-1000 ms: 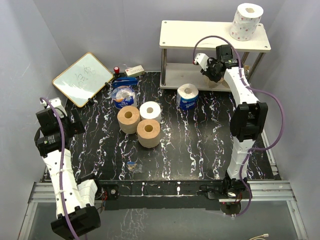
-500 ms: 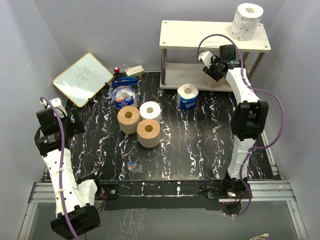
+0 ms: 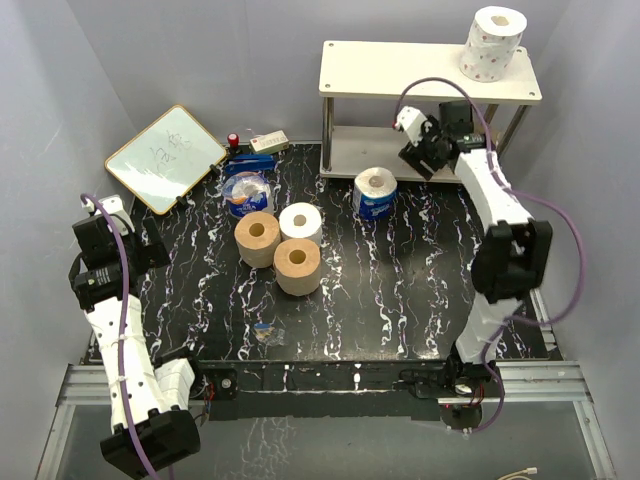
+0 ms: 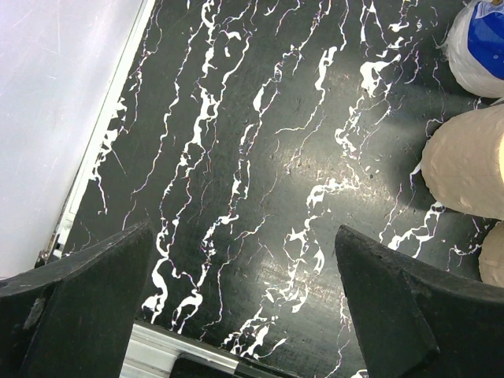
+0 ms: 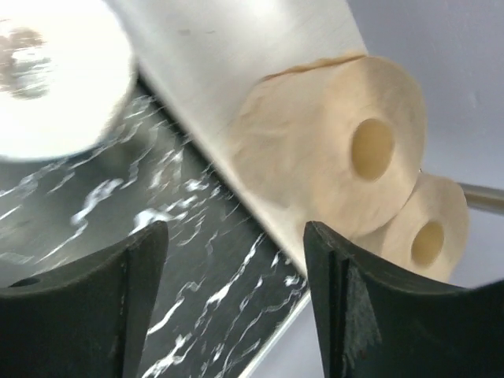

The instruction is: Place and organize the paper towels onto the shelf

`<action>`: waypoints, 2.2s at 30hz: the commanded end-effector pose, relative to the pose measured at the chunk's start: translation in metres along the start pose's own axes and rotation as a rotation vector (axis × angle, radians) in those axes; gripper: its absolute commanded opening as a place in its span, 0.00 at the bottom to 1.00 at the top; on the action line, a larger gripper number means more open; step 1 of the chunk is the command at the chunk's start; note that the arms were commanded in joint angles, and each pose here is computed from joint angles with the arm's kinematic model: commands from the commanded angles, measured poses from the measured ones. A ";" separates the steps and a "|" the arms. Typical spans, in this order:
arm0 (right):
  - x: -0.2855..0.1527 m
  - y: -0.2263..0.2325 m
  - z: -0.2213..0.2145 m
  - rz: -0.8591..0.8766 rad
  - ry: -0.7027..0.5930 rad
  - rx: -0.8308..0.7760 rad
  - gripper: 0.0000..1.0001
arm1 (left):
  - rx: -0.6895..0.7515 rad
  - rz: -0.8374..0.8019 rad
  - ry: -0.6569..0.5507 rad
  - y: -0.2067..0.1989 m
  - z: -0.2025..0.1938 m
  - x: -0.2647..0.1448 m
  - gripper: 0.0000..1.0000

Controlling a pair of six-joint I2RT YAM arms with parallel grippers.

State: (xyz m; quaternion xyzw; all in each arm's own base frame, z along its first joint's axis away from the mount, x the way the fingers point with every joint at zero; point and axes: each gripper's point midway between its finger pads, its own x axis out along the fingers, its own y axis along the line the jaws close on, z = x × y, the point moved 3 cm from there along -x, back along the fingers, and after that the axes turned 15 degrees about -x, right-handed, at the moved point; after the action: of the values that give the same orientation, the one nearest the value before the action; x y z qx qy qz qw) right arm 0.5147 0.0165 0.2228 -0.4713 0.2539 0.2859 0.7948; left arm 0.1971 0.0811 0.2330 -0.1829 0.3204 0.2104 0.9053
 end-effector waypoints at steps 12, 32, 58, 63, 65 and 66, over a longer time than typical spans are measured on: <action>-0.114 0.248 0.159 0.365 -0.273 -0.365 0.76 | -0.004 0.010 -0.019 0.002 0.003 -0.002 0.98; -0.106 0.342 0.253 0.586 -0.454 -0.511 0.73 | -0.008 0.008 -0.032 0.003 0.004 -0.004 0.98; -0.059 0.365 0.240 0.612 -0.352 -0.568 0.60 | -0.006 -0.002 -0.023 0.002 0.004 -0.002 0.98; -0.053 0.364 0.235 0.588 -0.330 -0.582 0.49 | -0.004 -0.003 -0.020 0.002 0.003 -0.001 0.98; -0.050 0.367 0.232 0.590 -0.319 -0.582 0.37 | -0.003 -0.005 -0.018 0.001 0.003 -0.001 0.98; -0.048 0.368 0.231 0.593 -0.313 -0.580 0.33 | -0.003 -0.005 -0.019 0.002 0.003 -0.001 0.98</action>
State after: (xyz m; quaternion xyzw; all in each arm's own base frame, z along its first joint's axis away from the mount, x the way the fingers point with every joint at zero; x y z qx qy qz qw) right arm 0.2481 0.3524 0.1365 -0.5249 0.1719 0.6414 0.5326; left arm 0.1955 0.0830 0.2343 -0.1843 0.3162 0.2152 0.9054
